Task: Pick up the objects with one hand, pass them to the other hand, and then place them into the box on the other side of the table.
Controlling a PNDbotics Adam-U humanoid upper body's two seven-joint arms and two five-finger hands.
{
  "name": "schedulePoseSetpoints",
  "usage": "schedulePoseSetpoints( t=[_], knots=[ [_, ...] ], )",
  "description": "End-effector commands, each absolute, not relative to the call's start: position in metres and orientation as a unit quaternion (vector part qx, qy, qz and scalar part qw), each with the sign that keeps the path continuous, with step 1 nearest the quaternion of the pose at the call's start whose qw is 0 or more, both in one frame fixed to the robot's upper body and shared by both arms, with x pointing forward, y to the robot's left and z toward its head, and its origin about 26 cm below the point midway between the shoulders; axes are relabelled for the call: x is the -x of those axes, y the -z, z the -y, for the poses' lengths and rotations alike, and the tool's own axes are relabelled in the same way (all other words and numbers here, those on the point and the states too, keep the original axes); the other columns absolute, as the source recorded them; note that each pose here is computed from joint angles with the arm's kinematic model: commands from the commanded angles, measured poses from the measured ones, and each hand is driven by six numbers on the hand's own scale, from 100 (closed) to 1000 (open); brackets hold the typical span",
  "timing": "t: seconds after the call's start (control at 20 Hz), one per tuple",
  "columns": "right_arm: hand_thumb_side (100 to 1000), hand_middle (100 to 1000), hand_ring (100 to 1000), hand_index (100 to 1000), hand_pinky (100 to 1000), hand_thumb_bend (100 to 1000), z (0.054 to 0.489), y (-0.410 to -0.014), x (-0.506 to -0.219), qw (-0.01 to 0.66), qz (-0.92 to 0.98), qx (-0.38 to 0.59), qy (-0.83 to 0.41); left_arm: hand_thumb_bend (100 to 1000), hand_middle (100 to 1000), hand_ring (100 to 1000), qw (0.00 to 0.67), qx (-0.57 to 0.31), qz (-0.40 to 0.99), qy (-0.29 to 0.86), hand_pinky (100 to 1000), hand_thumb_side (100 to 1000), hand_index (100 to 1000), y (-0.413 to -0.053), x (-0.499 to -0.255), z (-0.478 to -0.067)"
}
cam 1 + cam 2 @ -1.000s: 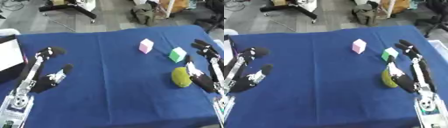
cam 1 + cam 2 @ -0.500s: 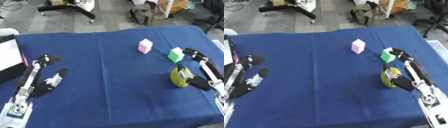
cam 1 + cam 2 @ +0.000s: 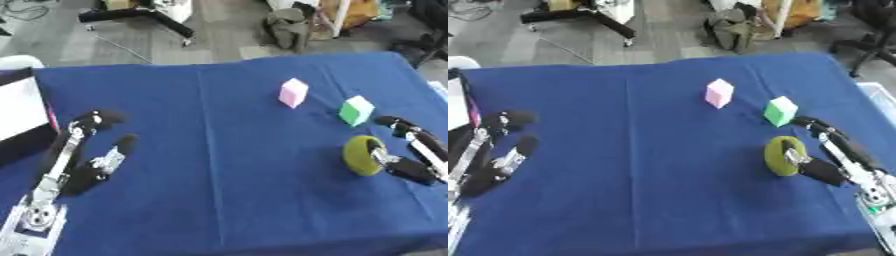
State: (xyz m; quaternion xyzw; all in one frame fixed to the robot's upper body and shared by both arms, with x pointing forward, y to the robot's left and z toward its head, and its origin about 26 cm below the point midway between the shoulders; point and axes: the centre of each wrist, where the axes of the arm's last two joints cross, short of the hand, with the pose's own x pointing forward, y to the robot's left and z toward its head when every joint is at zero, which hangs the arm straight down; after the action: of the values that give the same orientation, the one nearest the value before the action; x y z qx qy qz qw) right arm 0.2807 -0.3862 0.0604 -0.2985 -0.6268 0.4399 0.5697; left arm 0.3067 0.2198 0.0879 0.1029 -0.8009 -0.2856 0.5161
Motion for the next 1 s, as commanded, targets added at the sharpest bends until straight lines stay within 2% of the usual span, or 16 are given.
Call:
schedulePoseSetpoints(
  t=[0.05, 0.45, 0.6, 0.7, 0.75, 0.8, 0.85, 0.9, 1.0],
  knots=[
    [811, 915, 953, 939, 880, 139, 0.398, -0.068, -0.285, 0.568, 0.607, 0.304, -0.464, 500, 708, 876, 0.511, -0.097, 0.805, 0.287, 850, 768, 736, -0.092, -0.307, -0.219],
    [803, 893, 938, 940, 874, 123, 0.403, -0.061, -0.290, 0.580, 0.572, 0.288, -0.503, 499, 707, 874, 0.511, -0.089, 0.805, 0.287, 851, 774, 737, -0.092, -0.306, -0.218],
    [732, 852, 918, 915, 867, 100, 0.404, -0.057, -0.291, 0.585, 0.560, 0.282, -0.514, 495, 707, 874, 0.510, -0.087, 0.806, 0.288, 851, 779, 737, -0.093, -0.306, -0.218],
    [549, 793, 891, 862, 853, 100, 0.404, -0.055, -0.292, 0.584, 0.557, 0.282, -0.518, 493, 707, 874, 0.510, -0.087, 0.806, 0.288, 851, 782, 737, -0.093, -0.306, -0.218],
    [497, 773, 881, 841, 849, 100, 0.404, -0.055, -0.292, 0.582, 0.558, 0.285, -0.518, 492, 707, 874, 0.510, -0.087, 0.806, 0.288, 851, 783, 737, -0.093, -0.306, -0.218],
    [345, 704, 852, 767, 832, 100, 0.404, -0.056, -0.292, 0.577, 0.562, 0.291, -0.516, 488, 707, 874, 0.511, -0.087, 0.805, 0.288, 851, 787, 737, -0.093, -0.306, -0.218],
    [270, 650, 831, 707, 822, 100, 0.404, -0.057, -0.292, 0.572, 0.568, 0.299, -0.511, 483, 707, 874, 0.511, -0.086, 0.805, 0.288, 851, 792, 737, -0.092, -0.306, -0.218],
    [169, 561, 795, 550, 798, 100, 0.403, -0.059, -0.292, 0.565, 0.574, 0.310, -0.505, 464, 705, 872, 0.512, -0.086, 0.805, 0.288, 851, 811, 738, -0.092, -0.306, -0.218],
    [100, 457, 744, 390, 762, 100, 0.403, -0.062, -0.293, 0.549, 0.590, 0.337, -0.488, 450, 705, 872, 0.514, -0.086, 0.804, 0.288, 851, 827, 738, -0.092, -0.306, -0.218]
  ],
)
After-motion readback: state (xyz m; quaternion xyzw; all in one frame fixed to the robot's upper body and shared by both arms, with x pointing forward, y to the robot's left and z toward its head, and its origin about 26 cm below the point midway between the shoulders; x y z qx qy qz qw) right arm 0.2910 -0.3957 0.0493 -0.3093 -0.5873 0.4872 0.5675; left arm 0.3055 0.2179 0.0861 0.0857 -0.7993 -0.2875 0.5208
